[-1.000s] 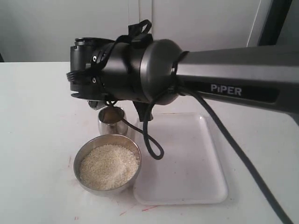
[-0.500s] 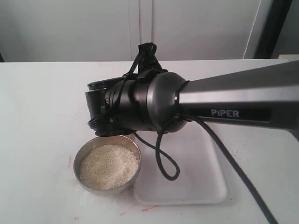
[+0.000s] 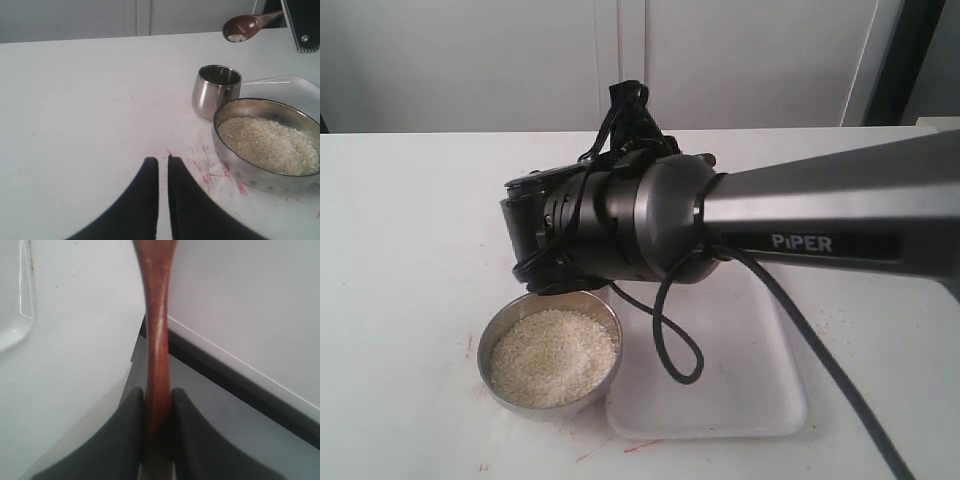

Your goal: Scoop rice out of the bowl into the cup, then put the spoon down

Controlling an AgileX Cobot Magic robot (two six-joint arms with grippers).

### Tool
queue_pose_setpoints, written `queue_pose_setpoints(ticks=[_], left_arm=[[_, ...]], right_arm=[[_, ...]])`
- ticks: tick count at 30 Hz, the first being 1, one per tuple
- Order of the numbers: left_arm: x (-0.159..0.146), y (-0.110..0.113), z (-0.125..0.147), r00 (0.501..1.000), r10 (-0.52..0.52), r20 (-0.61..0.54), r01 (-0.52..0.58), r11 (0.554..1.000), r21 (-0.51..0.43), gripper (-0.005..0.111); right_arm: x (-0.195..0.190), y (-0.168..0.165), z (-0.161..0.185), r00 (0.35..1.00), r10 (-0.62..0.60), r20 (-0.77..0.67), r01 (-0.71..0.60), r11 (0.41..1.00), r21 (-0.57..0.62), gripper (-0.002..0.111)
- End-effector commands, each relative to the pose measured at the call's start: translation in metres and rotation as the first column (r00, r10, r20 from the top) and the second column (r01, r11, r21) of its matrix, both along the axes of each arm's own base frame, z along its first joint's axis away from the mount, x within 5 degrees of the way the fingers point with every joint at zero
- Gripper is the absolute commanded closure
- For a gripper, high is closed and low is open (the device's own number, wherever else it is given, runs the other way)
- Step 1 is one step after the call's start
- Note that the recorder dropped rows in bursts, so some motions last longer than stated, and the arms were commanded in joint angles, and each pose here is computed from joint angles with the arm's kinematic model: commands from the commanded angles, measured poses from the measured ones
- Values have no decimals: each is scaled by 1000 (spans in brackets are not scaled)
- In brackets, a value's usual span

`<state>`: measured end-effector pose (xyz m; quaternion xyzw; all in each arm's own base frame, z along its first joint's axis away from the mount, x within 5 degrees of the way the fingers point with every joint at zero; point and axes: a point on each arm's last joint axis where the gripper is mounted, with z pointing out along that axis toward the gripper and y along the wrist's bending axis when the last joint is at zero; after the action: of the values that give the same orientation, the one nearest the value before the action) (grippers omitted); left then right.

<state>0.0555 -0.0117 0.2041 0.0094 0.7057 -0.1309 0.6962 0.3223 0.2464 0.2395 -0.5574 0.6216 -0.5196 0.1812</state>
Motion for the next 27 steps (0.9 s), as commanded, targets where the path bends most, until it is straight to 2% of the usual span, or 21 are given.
queue_pose_setpoints(ticks=[1,10,27], left_arm=[[0,0,2,1000,-1,5,2,1000,-17,92],[0,0,2,1000,-1,5,2,1000,-17,92],[0,0,2,1000,-1,5,2,1000,-17,92]], right_arm=[[-1,-1,4,1000,2,17,-2,1000,-8,108],[-10,10,2,999,37,13,-37,999,-9,108],[-2,16,-5,993,83,80,-77,994,-80,108]])
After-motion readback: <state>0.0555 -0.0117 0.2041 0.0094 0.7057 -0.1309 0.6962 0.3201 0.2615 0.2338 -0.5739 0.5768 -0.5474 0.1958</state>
